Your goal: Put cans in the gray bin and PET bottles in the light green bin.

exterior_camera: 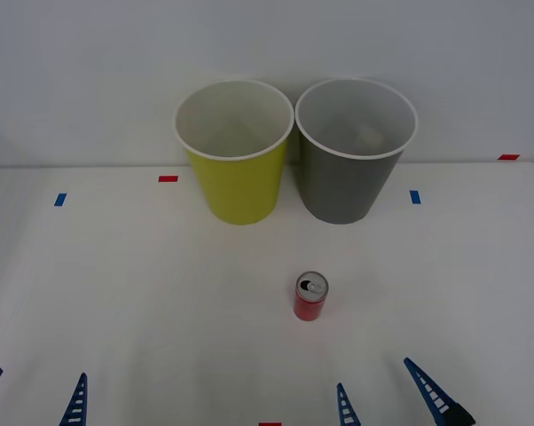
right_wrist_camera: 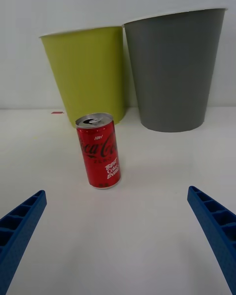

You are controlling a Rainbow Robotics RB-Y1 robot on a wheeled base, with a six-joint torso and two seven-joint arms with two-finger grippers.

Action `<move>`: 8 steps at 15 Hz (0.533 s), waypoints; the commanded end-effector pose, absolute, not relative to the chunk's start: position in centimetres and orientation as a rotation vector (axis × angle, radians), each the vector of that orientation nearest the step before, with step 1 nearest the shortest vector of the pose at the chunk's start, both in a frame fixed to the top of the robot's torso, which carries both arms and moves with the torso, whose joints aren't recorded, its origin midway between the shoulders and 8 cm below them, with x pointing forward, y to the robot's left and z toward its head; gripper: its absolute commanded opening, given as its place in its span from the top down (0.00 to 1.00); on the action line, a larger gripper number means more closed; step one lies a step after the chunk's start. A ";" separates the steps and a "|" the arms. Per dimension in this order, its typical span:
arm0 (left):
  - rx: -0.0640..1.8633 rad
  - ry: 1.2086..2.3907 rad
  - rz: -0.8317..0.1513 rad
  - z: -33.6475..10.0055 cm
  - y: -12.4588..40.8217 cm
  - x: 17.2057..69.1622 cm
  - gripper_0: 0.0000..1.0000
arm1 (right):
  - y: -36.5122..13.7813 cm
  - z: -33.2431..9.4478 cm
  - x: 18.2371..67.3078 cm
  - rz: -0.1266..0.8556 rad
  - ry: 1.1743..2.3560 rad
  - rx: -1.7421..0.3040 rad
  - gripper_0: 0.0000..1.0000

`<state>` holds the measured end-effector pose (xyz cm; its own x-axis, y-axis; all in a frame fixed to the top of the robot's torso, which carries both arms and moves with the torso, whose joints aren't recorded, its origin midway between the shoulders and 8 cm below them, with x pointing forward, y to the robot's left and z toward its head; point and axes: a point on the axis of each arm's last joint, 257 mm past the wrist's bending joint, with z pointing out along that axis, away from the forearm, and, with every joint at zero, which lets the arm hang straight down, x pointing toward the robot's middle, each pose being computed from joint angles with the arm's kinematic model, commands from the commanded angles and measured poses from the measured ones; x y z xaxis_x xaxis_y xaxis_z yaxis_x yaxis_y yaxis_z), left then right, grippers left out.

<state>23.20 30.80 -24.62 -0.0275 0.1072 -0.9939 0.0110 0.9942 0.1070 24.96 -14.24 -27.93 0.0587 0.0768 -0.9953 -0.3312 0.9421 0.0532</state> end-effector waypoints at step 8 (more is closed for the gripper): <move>0.092 1.597 0.077 -24.6 30.8 23.2 0.00 | -10.7 -29.2 29.7 0.303 1.430 -0.229 0.00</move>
